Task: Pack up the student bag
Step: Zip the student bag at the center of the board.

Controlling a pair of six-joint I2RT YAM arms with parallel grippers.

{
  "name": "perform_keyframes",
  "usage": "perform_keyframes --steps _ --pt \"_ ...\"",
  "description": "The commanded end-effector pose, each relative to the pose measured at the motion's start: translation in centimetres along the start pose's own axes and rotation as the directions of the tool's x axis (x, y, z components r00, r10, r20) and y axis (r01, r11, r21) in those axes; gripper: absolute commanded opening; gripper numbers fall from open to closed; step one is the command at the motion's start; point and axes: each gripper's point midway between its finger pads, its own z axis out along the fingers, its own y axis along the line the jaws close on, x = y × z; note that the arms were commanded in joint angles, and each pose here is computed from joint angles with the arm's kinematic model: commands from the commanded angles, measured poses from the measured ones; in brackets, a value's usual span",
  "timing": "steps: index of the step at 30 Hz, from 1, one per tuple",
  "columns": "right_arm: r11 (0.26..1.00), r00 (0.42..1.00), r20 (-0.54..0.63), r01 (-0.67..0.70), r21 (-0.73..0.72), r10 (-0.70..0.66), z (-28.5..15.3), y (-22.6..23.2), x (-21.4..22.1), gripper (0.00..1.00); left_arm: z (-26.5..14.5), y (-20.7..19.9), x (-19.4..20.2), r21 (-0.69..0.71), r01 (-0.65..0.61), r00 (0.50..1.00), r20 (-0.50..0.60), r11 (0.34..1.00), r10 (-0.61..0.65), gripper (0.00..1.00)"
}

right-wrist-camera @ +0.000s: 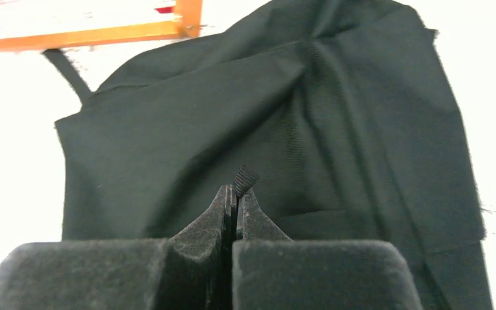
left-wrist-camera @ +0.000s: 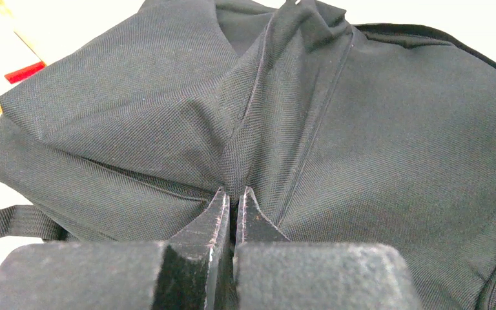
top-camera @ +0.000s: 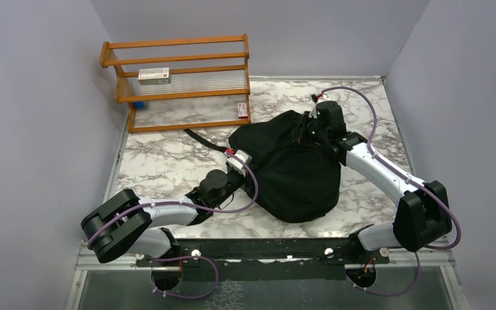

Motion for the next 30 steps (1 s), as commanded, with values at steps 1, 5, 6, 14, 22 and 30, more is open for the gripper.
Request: perform_keyframes --steps 1,5,6,14,22,30 --pt "0.98 0.991 0.129 0.01 0.197 -0.036 0.7 -5.1 -3.7 0.01 -1.5 -0.1 3.1 0.017 0.0 0.994 -0.108 1.0 0.002 0.0" --pt "0.955 0.995 0.103 -0.024 0.295 -0.007 0.9 -8.7 -3.2 0.0 -1.6 -0.1 3.1 0.014 0.003 0.994 -0.109 1.0 -0.001 0.0" --pt "0.947 0.995 0.097 -0.033 0.32 0.002 0.9 -9.5 -3.0 0.0 -1.6 -0.1 3.0 0.016 0.003 0.994 -0.109 1.0 -0.001 0.0" --pt "0.874 0.998 0.052 -0.054 0.483 0.033 0.9 -15.2 -2.6 0.0 -1.8 -0.2 2.9 0.02 0.002 0.994 -0.113 1.0 0.0 0.0" --pt "0.906 0.998 0.008 -0.063 0.418 0.065 1.7 -15.1 -1.4 0.01 -1.3 0.0 1.5 -0.004 0.007 0.996 -0.092 1.0 -0.007 0.0" --pt "0.966 0.995 0.088 -0.07 0.25 0.049 0.5 -11.0 -5.2 0.22 1.0 -0.3 -2.9 -0.032 0.014 0.995 -0.093 0.999 -0.017 0.75"
